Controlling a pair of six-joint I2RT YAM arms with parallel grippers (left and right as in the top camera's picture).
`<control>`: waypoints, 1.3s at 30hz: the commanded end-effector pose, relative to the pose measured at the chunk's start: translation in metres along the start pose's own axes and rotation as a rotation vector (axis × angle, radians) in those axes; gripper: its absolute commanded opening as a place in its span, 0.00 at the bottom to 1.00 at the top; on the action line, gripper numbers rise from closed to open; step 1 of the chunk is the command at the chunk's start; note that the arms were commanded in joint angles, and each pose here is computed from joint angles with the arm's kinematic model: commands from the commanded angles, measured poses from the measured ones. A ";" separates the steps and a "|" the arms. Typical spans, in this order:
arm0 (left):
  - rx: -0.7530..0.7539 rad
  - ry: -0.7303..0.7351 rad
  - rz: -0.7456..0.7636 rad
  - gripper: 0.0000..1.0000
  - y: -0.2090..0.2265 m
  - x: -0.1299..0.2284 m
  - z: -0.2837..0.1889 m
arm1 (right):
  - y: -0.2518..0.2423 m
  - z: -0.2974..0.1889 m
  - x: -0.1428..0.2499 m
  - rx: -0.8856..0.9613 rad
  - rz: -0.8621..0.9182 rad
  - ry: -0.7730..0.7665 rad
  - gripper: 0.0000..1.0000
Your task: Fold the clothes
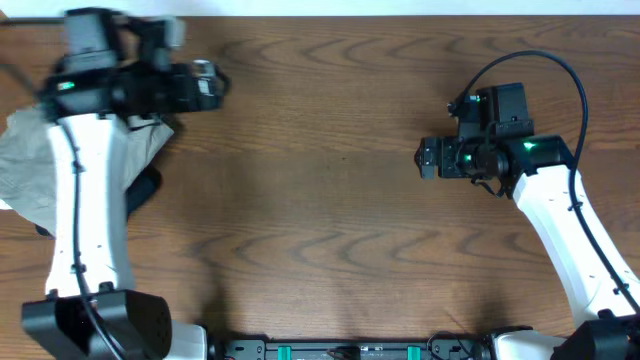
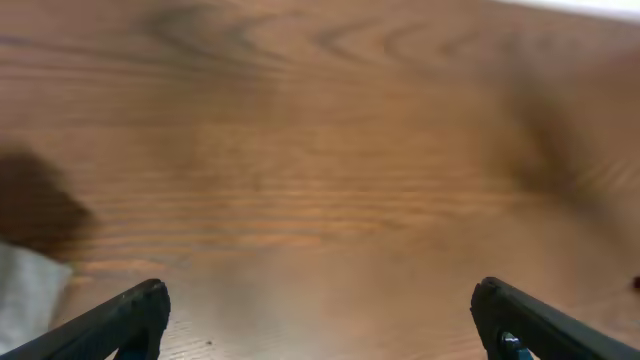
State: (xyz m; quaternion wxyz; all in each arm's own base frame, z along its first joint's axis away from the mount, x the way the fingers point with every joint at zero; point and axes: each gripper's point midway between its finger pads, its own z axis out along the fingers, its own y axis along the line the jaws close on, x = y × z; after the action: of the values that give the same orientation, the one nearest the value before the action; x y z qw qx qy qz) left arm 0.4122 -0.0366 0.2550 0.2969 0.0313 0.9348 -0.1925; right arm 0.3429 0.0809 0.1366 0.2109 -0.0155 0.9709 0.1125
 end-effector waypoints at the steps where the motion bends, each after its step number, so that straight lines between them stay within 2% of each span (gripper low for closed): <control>1: -0.186 0.060 0.066 0.98 0.008 0.012 0.006 | -0.015 0.002 0.004 0.064 0.007 0.016 0.99; 7: -0.176 0.252 0.069 0.98 -0.011 0.060 0.005 | -0.030 -0.007 0.028 0.164 0.138 0.092 0.96; 13: -0.164 0.262 0.095 0.98 -0.025 0.082 -0.009 | -0.015 -0.040 0.035 0.131 0.132 0.012 0.96; 19: -0.217 0.120 0.099 0.98 -0.027 0.124 -0.036 | -0.012 -0.093 0.053 0.162 0.184 -0.235 0.97; 22: -0.243 -0.014 0.115 0.98 -0.025 0.146 -0.050 | -0.019 -0.108 0.065 0.149 0.293 -0.374 0.99; 25: -0.243 -0.167 0.138 0.98 -0.023 0.156 -0.061 | -0.020 -0.118 0.071 0.101 0.322 -0.470 0.99; 27: -0.227 -0.267 0.155 0.98 -0.026 0.157 -0.069 | -0.023 -0.122 0.081 0.093 0.321 -0.483 0.99; 29: -0.220 -0.302 0.161 0.98 -0.027 0.165 -0.075 | -0.026 -0.124 0.091 0.098 0.321 -0.473 0.99; 39: -0.231 -0.223 0.148 0.98 -0.022 0.206 -0.086 | -0.038 -0.115 0.131 0.167 0.315 -0.332 0.99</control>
State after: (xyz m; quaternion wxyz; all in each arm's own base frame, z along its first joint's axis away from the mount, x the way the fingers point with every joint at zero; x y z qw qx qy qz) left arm 0.1939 -0.0375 0.2143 0.4207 0.0472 0.9034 -0.0677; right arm 0.1823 0.0225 0.1790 0.3511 0.1664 0.9186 0.0715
